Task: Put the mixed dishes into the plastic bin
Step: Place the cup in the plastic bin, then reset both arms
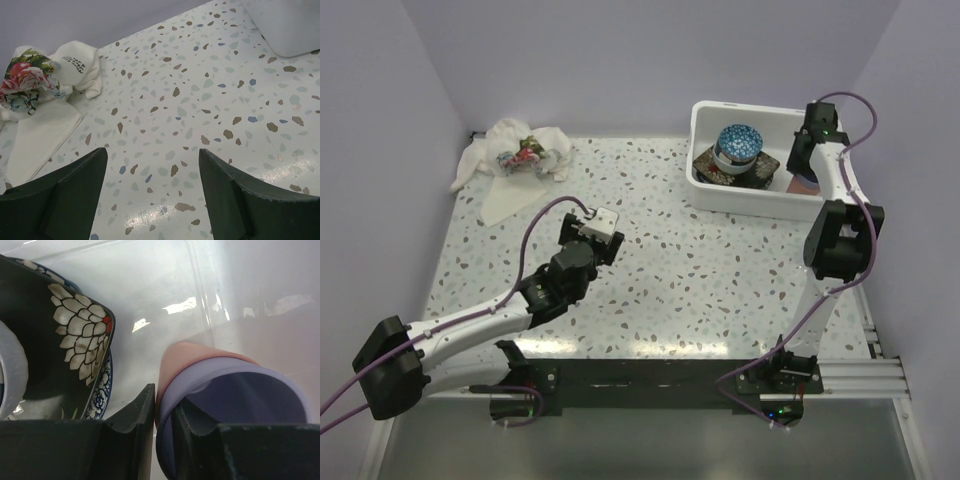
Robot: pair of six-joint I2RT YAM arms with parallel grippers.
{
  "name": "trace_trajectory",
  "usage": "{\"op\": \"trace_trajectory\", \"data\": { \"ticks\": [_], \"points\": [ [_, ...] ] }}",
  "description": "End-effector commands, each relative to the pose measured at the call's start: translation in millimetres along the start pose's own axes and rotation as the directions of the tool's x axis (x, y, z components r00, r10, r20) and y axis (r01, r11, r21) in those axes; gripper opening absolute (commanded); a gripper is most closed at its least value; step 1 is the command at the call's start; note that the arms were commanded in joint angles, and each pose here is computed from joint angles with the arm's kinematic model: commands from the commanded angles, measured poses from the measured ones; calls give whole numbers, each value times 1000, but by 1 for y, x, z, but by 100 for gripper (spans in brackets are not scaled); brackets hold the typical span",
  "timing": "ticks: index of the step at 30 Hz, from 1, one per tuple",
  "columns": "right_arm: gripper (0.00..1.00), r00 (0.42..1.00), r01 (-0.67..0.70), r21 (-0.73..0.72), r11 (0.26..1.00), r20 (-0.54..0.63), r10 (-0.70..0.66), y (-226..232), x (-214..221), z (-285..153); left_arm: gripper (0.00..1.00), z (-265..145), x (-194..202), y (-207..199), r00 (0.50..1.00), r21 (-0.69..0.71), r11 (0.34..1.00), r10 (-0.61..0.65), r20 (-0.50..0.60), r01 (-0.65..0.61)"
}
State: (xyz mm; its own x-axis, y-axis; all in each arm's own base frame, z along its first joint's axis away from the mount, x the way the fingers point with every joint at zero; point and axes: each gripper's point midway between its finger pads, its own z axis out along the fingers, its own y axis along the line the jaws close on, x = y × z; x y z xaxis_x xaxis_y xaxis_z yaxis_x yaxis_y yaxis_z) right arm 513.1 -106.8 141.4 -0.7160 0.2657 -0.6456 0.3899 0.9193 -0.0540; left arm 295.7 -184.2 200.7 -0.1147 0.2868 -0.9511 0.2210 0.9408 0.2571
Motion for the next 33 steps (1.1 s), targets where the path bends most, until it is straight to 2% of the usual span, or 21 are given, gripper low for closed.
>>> {"op": "trace_trajectory", "data": {
  "ticks": [1, 5, 14, 17, 27, 29, 33],
  "points": [
    [22, 999, -18, -27, 999, 47, 19, 4, -7, -9, 78, -3, -15, 0, 998, 4, 999, -47, 44, 46],
    [25, 998, -22, -25, 999, 55, 24, 3, -6, -13, 78, -3, -16, 2, 998, 1, 999, -46, 46, 46],
    [57, 993, -27, -71, 997, 113, 35, 8, -23, -46, 78, -5, -19, 3, 997, 1, 999, -52, 50, 52],
    [64, 988, -26, -83, 996, 149, 39, 9, -34, -60, 78, -5, -20, 4, 997, -2, 999, -53, 51, 53],
    [69, 981, -33, -105, 994, 187, 52, 9, -47, -82, 78, -6, -22, 6, 998, -8, 999, -52, 48, 53],
    [73, 968, -41, -114, 993, 241, 68, 7, -57, -102, 78, -7, -23, 7, 997, -7, 999, -54, 51, 54],
    [76, 953, -58, -115, 992, 289, 89, -3, -51, -134, 78, -9, -28, 10, 996, -10, 998, -63, 60, 64]
  ]
}}
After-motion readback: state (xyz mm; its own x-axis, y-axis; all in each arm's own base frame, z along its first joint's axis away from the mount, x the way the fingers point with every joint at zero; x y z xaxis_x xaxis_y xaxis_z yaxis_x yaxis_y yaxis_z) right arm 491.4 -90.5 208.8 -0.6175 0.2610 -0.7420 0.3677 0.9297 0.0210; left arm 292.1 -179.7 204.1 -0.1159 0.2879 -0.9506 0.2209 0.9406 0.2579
